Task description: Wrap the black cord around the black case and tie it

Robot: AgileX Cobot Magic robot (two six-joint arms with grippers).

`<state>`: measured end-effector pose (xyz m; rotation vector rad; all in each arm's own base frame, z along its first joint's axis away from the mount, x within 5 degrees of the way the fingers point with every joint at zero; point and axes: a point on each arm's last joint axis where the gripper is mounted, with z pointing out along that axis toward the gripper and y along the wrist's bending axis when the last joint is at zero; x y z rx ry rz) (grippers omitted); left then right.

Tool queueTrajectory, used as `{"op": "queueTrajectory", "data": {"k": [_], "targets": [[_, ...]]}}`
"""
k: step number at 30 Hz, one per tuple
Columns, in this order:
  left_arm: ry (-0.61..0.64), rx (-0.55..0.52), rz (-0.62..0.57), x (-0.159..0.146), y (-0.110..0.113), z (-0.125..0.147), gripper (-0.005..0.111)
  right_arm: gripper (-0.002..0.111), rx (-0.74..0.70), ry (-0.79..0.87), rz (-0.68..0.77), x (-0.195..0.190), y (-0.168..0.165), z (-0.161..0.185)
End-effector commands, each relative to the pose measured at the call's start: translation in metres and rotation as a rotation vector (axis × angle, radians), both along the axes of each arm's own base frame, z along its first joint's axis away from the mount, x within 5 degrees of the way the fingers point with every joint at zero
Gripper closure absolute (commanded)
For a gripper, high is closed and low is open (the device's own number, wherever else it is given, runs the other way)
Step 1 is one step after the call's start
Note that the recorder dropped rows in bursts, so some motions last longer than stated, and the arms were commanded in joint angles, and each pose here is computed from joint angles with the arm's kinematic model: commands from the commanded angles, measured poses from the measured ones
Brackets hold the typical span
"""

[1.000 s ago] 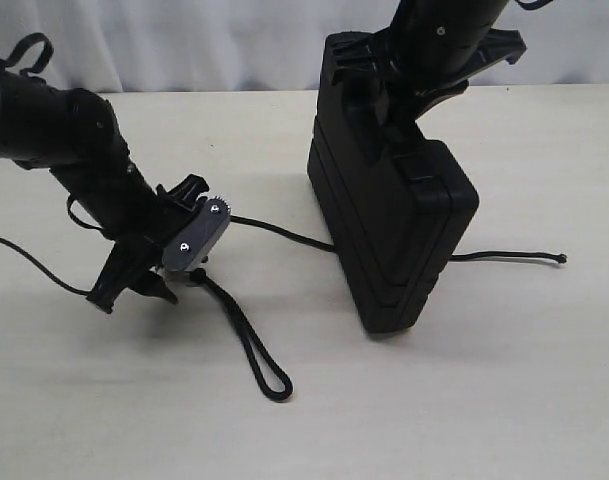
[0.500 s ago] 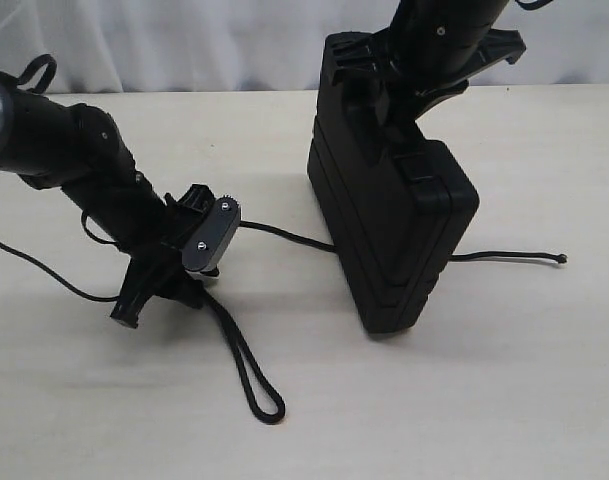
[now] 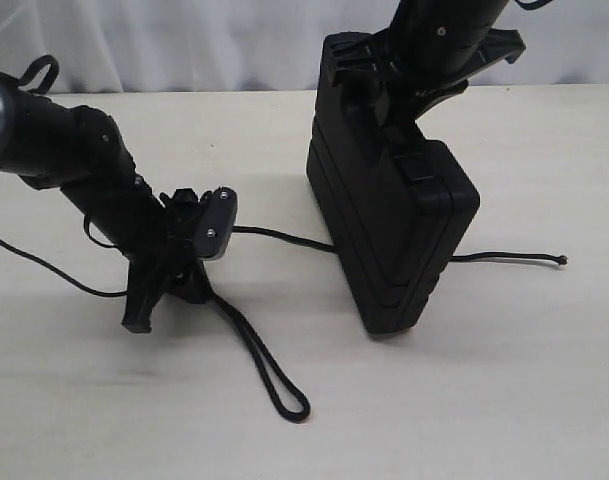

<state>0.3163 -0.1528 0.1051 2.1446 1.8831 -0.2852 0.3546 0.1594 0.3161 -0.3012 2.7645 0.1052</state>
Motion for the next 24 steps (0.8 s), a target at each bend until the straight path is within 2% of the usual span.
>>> {"op": "queueTrajectory", "data": {"k": [1,4,5,7,12,18,24], "targets": [[0.029,-0.103,0.115,-0.001,-0.008,0.013,0.107,0.104,-0.004,0.017,0.01,-0.005,-0.001,0.004],[-0.022,-0.152,0.199,0.003,-0.002,0.038,0.107,0.104,-0.005,0.019,0.01,-0.005,-0.001,0.004],[-0.048,-0.204,0.267,0.006,0.003,0.055,0.107,0.104,-0.005,0.019,0.01,-0.005,-0.001,0.004],[-0.059,-0.284,0.36,0.01,0.01,0.071,0.107,0.104,-0.005,0.019,0.01,-0.005,-0.001,0.004],[-0.099,-0.456,0.592,0.022,0.026,0.099,0.107,0.104,-0.007,0.023,0.01,-0.006,-0.002,0.004],[-0.136,-0.498,0.736,0.029,0.027,0.104,0.107,0.104,-0.008,0.025,0.009,-0.006,-0.002,0.004],[-0.151,-0.523,0.831,0.034,0.03,0.106,0.107,0.104,-0.006,0.025,0.009,-0.006,-0.002,0.004]]}}
